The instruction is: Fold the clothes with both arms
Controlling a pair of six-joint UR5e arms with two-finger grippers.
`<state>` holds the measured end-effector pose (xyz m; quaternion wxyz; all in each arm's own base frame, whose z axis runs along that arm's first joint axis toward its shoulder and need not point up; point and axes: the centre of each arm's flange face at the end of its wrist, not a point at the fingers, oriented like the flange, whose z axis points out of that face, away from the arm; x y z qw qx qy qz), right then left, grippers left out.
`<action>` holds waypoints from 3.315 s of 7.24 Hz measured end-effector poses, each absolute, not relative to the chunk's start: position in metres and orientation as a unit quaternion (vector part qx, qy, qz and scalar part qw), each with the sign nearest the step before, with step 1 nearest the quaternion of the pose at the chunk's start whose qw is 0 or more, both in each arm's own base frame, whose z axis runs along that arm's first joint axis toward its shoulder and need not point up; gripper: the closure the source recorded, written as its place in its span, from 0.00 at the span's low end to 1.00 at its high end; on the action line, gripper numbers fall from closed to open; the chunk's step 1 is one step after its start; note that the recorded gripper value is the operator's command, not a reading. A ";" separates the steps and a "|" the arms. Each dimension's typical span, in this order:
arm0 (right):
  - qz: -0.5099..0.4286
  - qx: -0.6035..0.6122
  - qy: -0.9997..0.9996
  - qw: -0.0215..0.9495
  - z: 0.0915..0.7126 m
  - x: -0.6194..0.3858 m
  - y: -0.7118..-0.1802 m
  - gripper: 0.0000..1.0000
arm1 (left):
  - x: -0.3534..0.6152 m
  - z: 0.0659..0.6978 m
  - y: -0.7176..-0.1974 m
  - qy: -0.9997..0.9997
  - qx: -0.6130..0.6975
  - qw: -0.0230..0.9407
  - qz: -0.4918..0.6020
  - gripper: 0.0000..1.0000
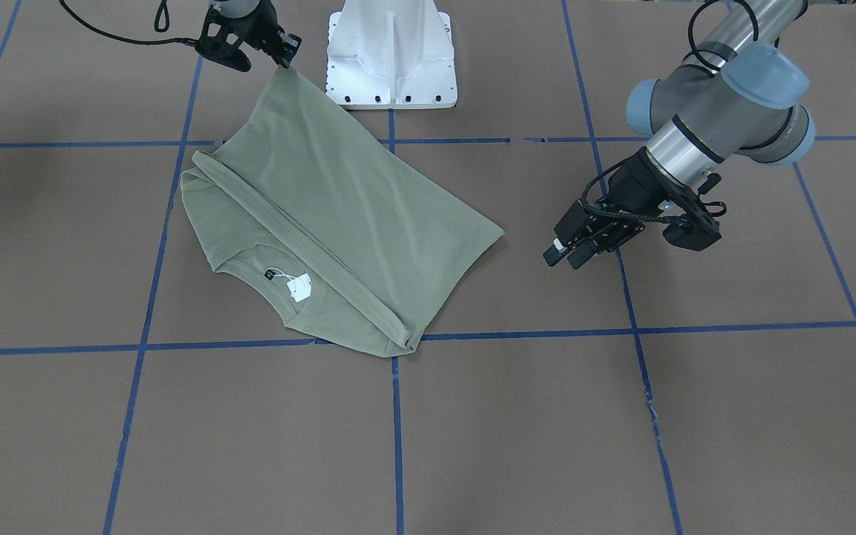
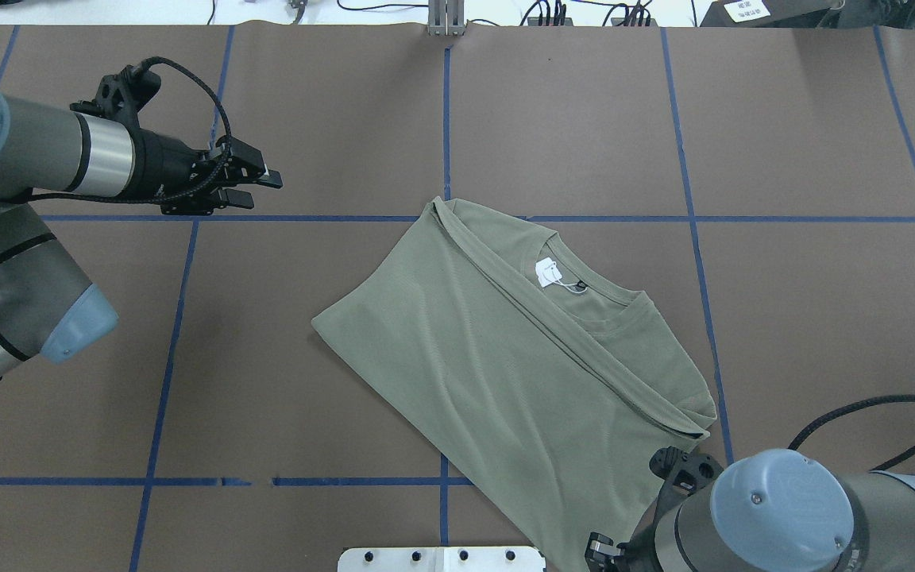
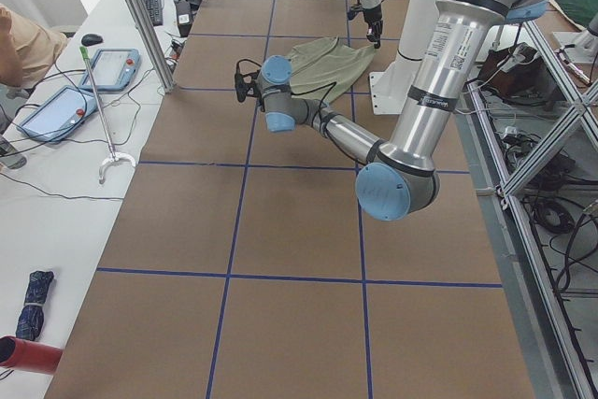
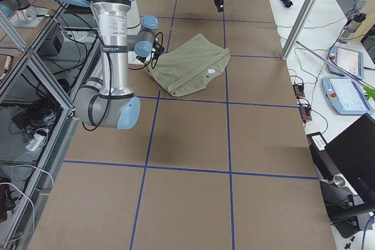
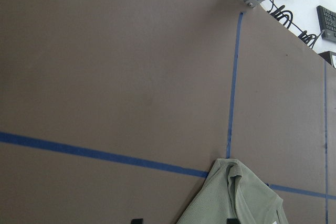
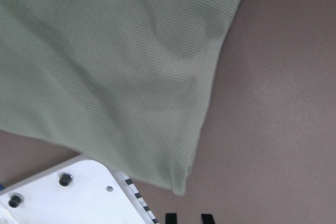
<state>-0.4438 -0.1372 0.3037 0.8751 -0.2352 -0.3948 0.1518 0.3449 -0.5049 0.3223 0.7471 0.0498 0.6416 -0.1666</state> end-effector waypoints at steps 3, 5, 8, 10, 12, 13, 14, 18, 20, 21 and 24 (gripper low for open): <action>0.191 -0.213 -0.421 0.861 0.287 -0.419 -0.166 0.00 | 0.378 0.327 -0.473 0.641 0.002 0.749 -0.166 0.31; 0.243 -0.180 -0.452 0.839 0.272 -0.387 -0.222 0.00 | 0.404 0.326 -0.456 0.633 -0.032 0.754 -0.174 0.32; 0.289 -0.132 -0.475 0.821 0.261 -0.376 -0.298 0.00 | 0.487 0.329 -0.410 0.592 -0.052 0.782 -0.187 0.35; 0.289 -0.121 -0.470 0.825 0.267 -0.382 -0.312 0.00 | 0.503 0.331 -0.404 0.566 -0.058 0.799 -0.196 0.35; 0.290 -0.119 -0.467 0.827 0.270 -0.384 -0.314 0.00 | 0.504 0.336 -0.403 0.558 -0.060 0.803 -0.199 0.44; 0.290 -0.119 -0.466 0.828 0.271 -0.385 -0.315 0.00 | 0.503 0.339 -0.403 0.556 -0.060 0.805 -0.201 0.49; 0.291 -0.119 -0.465 0.828 0.273 -0.386 -0.315 0.00 | 0.502 0.341 -0.403 0.554 -0.060 0.806 -0.201 0.65; 0.291 -0.117 -0.464 0.828 0.273 -0.387 -0.315 0.00 | 0.491 0.349 -0.411 0.550 -0.049 0.809 -0.201 1.00; 0.293 -0.111 -0.466 0.828 0.272 -0.386 -0.316 0.00 | 0.472 0.353 -0.438 0.547 -0.013 0.815 -0.190 1.00; 0.295 -0.107 -0.468 0.826 0.270 -0.385 -0.318 0.00 | 0.462 0.347 -0.465 0.547 0.012 0.815 -0.188 1.00; 0.310 -0.078 -0.470 0.823 0.267 -0.395 -0.329 0.00 | 0.449 0.294 -0.612 0.544 0.077 0.804 -0.226 1.00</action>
